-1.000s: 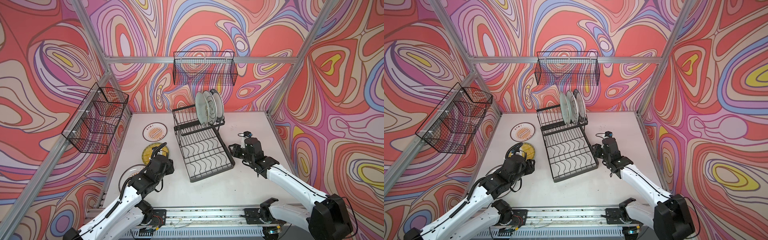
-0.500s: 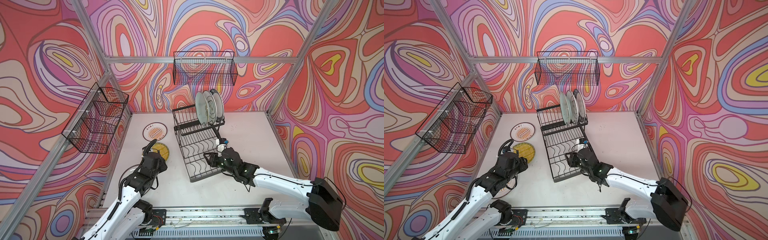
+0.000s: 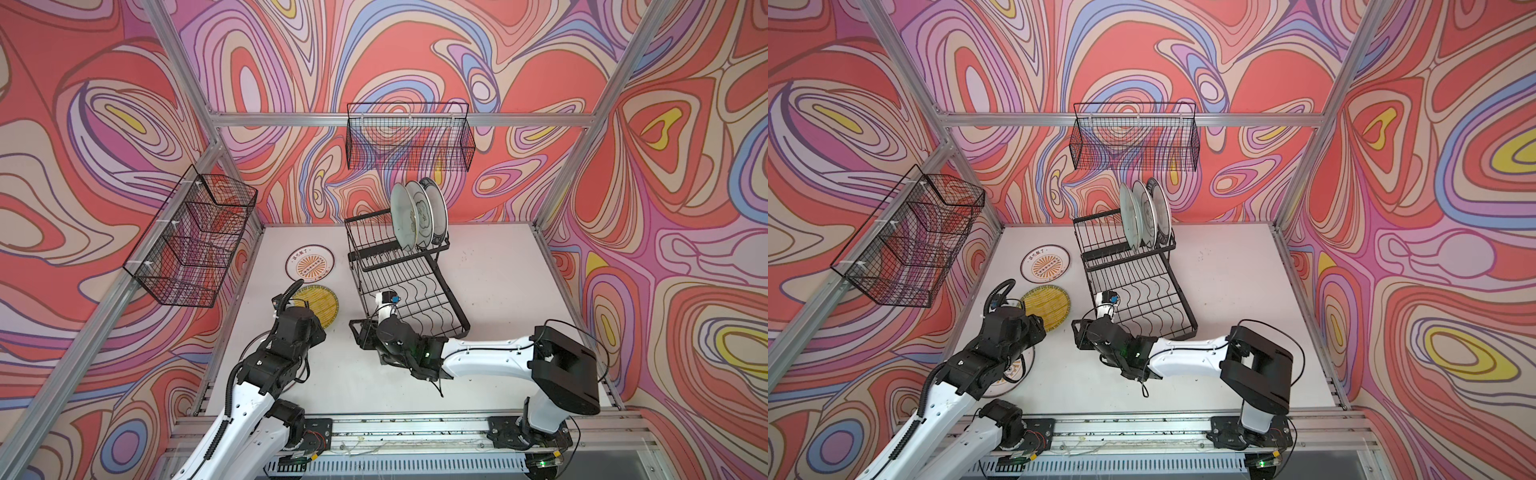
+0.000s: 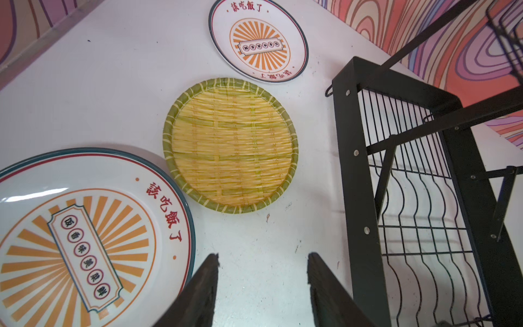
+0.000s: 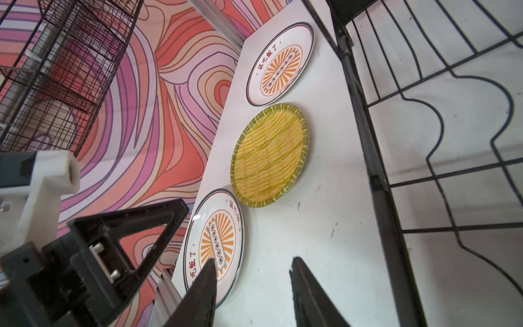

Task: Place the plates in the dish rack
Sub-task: 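Swing the right gripper across toward the bamboo plate while the left gripper draws back, then lower the right gripper onto the bamboo plate's rim nearest the rack and close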

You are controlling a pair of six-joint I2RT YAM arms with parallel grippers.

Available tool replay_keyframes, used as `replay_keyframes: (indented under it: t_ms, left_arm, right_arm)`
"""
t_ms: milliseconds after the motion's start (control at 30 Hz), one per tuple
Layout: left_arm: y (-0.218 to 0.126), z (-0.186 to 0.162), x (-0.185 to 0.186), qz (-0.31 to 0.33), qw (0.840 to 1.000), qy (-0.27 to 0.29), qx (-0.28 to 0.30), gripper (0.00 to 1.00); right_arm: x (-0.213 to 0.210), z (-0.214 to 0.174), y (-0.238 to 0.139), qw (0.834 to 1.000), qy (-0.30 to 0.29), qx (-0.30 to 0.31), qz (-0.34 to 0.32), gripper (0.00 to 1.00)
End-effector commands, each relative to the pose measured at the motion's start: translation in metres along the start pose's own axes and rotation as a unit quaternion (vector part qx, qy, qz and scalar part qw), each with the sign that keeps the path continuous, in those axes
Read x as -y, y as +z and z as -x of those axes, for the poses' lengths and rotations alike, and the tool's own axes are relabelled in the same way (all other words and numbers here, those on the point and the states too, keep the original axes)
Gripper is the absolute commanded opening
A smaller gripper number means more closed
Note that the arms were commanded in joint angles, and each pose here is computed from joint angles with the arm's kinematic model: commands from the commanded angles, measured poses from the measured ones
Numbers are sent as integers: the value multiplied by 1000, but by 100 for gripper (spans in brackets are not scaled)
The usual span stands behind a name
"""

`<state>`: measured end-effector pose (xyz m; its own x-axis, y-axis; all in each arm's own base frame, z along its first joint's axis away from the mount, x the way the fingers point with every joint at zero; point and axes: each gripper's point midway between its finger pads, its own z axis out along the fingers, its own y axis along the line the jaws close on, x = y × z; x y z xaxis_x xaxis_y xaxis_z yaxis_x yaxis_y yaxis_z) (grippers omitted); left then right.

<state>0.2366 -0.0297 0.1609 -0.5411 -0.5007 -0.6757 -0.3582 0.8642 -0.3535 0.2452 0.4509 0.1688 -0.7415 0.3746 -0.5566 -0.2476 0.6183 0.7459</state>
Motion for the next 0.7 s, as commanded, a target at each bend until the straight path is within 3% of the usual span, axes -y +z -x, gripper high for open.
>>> replay_keyframes:
  t_ms: [0,667]
  left_arm:
    - [-10,7,-12,26,1000,-8,12,54]
    - [-22,8,-16,15,999,-23,24,55]
  right_arm:
    - [7,-2,19,999,32,10,-39,44]
    - [-1,-44,95,991,84,-69,-73,49]
